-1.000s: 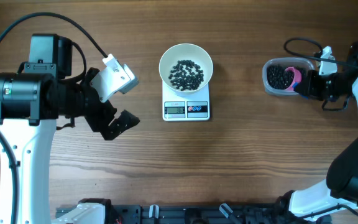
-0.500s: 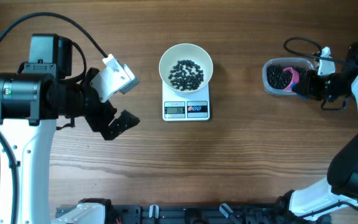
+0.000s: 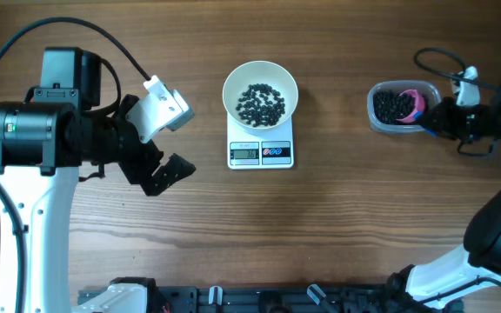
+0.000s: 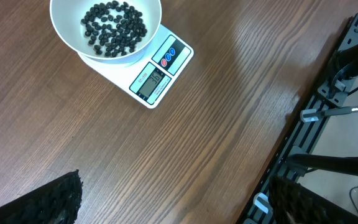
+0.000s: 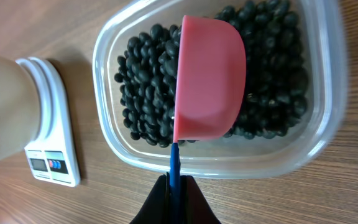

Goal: Scoop item into bowl and weigh 150g on scale

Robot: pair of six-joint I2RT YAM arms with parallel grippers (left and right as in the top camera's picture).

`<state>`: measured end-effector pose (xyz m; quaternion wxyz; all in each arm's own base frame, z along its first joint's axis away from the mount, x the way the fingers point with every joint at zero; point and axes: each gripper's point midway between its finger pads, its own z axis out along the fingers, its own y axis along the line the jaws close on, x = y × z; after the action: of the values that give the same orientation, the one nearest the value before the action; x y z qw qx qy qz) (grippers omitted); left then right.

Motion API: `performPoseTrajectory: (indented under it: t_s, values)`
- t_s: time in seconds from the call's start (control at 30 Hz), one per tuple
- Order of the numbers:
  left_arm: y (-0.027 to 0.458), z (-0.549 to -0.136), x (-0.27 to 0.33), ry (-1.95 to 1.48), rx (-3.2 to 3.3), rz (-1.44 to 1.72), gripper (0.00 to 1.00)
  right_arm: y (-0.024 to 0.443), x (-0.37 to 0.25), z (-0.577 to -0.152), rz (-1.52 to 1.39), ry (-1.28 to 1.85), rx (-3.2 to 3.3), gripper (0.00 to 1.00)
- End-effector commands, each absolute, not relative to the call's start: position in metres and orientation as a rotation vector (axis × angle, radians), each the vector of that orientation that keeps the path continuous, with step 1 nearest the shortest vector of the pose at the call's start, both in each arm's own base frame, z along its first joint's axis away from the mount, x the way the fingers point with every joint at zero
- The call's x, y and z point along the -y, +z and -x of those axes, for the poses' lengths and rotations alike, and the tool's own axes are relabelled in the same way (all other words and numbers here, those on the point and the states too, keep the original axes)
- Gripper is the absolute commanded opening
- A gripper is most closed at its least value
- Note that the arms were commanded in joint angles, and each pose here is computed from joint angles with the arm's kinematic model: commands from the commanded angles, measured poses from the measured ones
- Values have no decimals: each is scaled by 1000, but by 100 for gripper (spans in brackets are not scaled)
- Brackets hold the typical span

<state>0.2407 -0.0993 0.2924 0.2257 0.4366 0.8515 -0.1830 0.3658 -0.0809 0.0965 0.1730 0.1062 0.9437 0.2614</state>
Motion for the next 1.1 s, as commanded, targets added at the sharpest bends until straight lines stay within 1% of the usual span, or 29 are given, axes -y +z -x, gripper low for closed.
performPoseTrajectory:
  t_s: [0.0, 0.37, 0.67, 1.07]
  values:
    - [297, -240, 97, -482, -2327, -1209, 100, 103, 74, -367, -260, 871, -2597, 4]
    - [297, -240, 97, -483, -2327, -1208, 100, 113, 71, -369, -262, 961, -2528, 4]
    - [297, -240, 97, -482, -2327, -1209, 100, 118, 82, -359, -367, 1032, -2496, 4]
    - [297, -240, 97, -482, -2327, -1209, 100, 135, 66, -355, -405, 1218, -2415, 4]
